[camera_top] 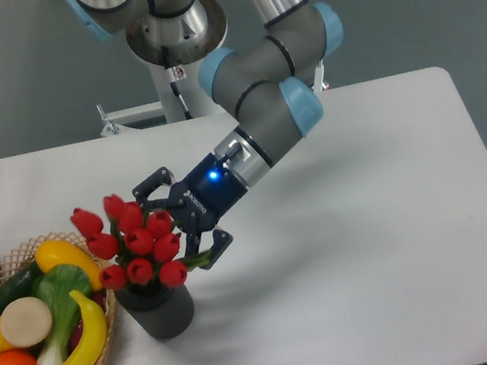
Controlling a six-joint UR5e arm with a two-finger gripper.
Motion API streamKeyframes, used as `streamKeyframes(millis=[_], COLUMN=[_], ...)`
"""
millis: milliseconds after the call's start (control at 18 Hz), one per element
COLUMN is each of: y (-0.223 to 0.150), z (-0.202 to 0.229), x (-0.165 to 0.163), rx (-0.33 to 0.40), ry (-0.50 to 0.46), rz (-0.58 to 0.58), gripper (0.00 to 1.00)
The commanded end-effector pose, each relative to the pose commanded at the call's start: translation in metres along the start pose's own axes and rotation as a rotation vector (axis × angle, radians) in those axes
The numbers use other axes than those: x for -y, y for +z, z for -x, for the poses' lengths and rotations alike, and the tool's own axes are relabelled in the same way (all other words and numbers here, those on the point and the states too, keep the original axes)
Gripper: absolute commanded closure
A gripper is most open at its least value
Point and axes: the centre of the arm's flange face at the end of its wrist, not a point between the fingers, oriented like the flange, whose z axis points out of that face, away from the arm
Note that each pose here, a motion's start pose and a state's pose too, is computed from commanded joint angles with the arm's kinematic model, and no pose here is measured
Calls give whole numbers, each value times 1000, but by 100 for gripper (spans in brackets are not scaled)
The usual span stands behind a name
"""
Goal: Insert the flowers into the vase
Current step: 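Tilt the tulip bunch upright and push stems deeper into the vase, then open the gripper and lift it away from the tulips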
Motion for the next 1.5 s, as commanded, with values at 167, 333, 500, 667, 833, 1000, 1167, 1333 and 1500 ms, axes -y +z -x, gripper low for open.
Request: streamKeyframes(millis=[167,333,500,667,833,1000,1167,1333,1500], y=[-12,-27,-49,-76,-120,-149,-183,-209,-245], z=[0,-4,-10,-10,-7,0,3,-4,-18], x=[2,12,15,24,37,35,30,32,33], rx=[59,106,170,238,372,470,539,554,541], ry=[27,50,64,78,102,94,104,166,165], rz=[138,200,286,324,473,653,774,938,1066], gripper=[0,0,0,0,0,0,0,0,0])
